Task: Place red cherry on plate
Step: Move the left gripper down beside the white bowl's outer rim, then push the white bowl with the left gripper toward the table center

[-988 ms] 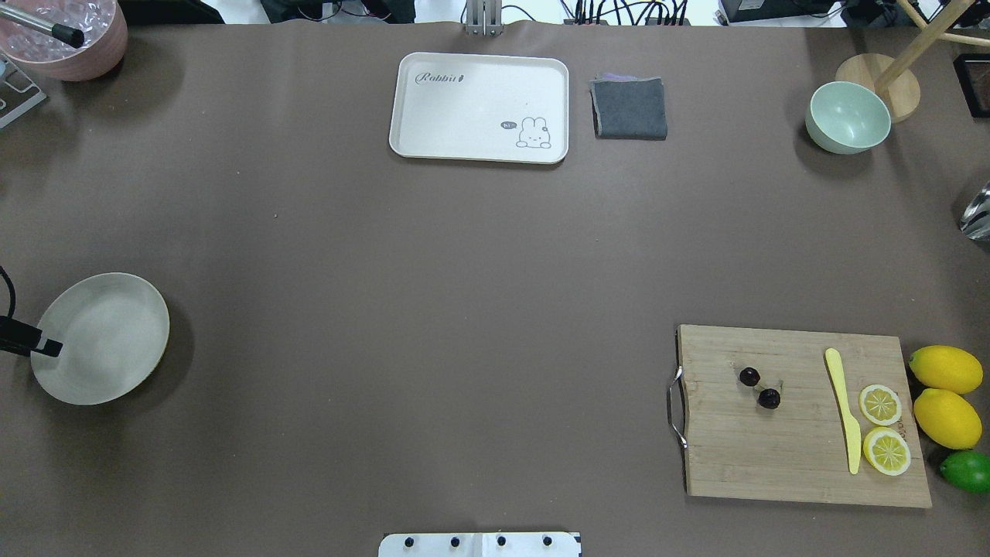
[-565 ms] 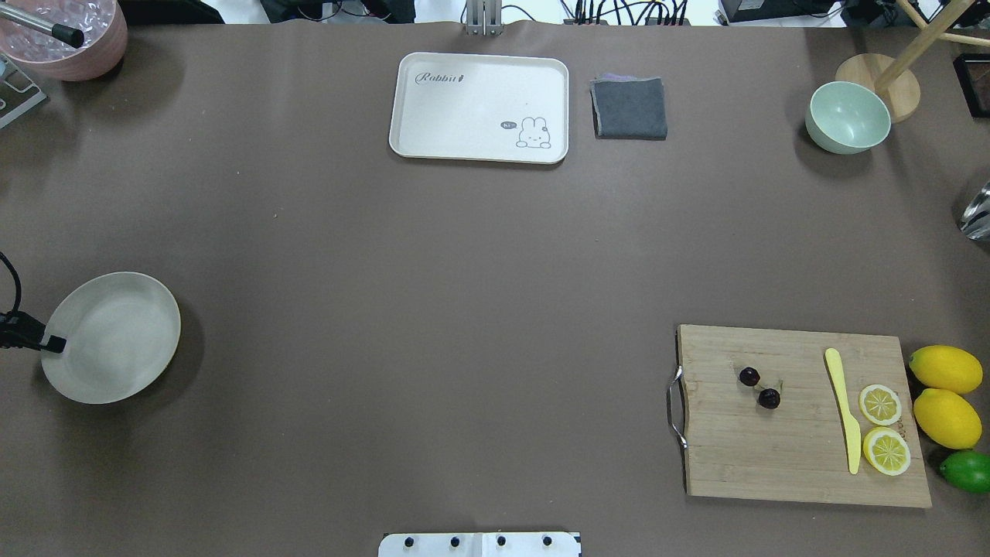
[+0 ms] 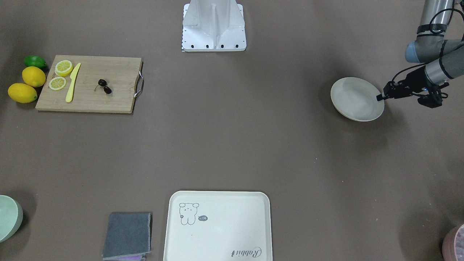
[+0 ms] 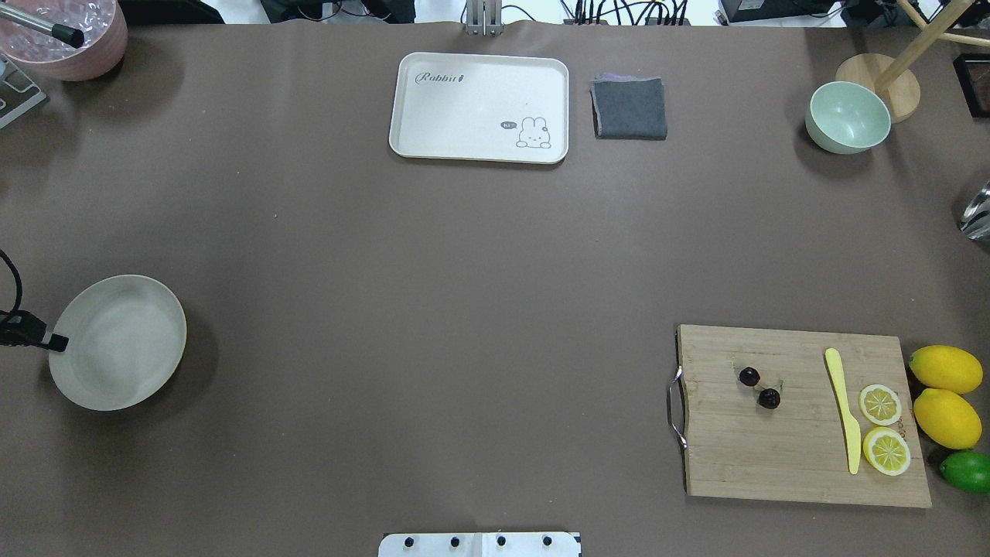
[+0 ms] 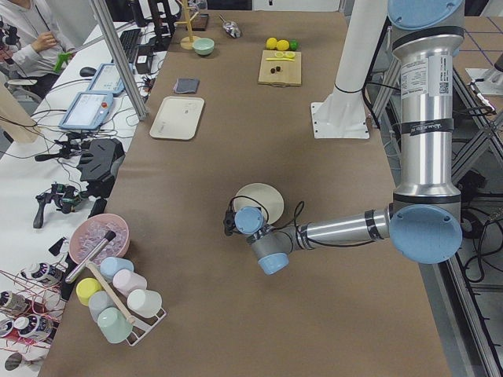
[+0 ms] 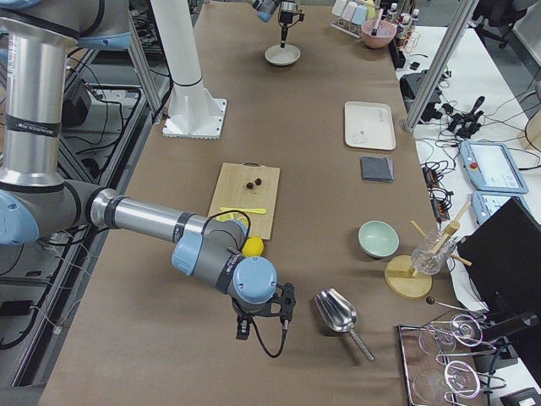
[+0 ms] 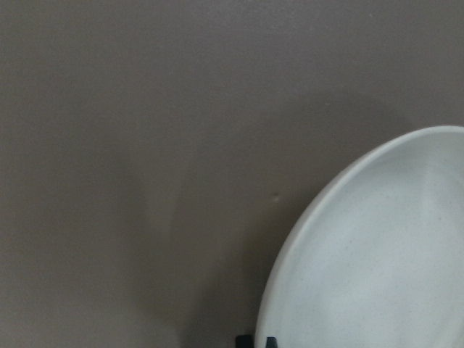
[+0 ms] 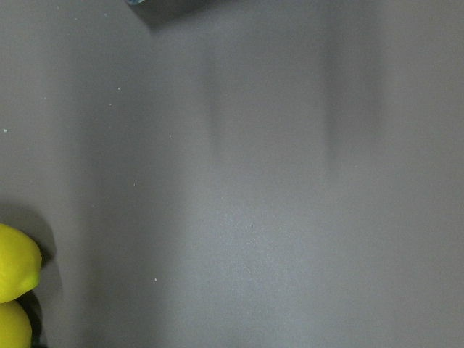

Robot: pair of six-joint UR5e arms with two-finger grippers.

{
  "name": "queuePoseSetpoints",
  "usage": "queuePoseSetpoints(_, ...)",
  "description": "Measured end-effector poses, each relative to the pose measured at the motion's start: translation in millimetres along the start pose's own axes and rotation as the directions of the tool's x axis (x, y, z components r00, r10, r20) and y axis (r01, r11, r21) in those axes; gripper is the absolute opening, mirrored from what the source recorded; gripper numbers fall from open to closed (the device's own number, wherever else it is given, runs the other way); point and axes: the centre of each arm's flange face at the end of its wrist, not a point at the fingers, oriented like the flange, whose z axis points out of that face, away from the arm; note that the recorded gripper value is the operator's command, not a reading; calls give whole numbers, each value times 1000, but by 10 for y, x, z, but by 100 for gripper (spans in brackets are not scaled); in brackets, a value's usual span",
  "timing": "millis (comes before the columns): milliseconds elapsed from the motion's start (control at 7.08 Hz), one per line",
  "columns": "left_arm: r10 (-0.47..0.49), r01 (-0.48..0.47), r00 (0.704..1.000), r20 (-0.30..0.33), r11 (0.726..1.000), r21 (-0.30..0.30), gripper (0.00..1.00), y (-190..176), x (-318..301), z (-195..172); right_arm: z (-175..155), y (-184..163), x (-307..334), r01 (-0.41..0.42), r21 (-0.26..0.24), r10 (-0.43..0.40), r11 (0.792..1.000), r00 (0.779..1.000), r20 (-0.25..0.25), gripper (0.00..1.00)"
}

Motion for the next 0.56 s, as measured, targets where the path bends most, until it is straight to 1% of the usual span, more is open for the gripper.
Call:
queuePoseSetpoints(141, -15, 15, 1000, -15, 1000, -7, 0, -57, 105, 2, 1, 0, -2, 1, 0, -1, 1000, 1000, 1, 100)
queuePoseSetpoints(282, -50, 49, 998, -45, 999, -18, 0, -173, 353, 6, 3, 0, -3, 1, 0, -1, 1000, 1000, 1, 100)
queuePoseSetpoints(565, -99, 94, 990, -101, 994, -52, 0, -310, 1015, 96, 11, 5, 1, -1, -1, 1, 1000, 1000, 3, 100)
